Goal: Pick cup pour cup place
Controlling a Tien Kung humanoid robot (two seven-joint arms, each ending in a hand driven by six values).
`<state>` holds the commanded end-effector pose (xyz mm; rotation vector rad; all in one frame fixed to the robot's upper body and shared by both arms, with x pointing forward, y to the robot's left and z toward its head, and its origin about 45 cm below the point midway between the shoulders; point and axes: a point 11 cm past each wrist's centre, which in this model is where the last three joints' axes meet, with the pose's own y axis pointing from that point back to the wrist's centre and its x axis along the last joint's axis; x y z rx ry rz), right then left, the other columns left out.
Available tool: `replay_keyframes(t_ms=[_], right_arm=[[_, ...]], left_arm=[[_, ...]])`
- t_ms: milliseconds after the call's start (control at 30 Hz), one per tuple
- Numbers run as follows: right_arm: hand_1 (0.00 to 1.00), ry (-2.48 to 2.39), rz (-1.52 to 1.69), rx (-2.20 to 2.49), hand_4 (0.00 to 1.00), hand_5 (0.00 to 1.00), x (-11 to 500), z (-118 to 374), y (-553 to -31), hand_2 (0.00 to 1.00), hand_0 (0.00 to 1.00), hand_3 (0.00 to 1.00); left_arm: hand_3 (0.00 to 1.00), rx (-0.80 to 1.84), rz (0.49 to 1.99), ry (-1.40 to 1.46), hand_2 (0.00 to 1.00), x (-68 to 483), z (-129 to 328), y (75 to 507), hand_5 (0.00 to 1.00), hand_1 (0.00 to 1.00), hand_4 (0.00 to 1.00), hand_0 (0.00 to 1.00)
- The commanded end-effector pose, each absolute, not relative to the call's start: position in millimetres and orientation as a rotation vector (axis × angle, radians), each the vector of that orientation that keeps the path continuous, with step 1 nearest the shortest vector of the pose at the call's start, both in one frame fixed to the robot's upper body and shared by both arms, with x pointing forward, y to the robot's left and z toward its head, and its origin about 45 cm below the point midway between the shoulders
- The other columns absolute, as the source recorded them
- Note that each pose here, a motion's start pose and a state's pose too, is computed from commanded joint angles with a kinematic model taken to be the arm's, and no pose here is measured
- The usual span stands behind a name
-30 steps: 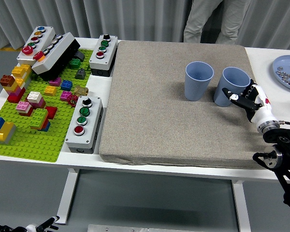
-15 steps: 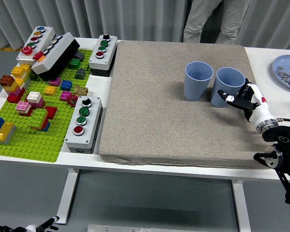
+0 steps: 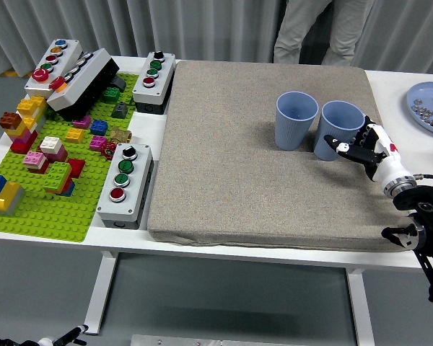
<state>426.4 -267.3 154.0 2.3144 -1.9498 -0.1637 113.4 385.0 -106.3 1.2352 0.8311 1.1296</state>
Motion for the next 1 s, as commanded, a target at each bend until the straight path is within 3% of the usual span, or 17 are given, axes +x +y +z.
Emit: replay_keyframes(t_ms=[1000], right_arm=[[0.93,-1.894,-0.125,2.328,0.787,0.054,429.9,163.2,-273.9,0.998,0.968,0.971]], left_arm=[[0.798,1.232,1.132,0.828,0.87,114.9,-106.1,384.4,0.998,0.841,0.642,0.835]])
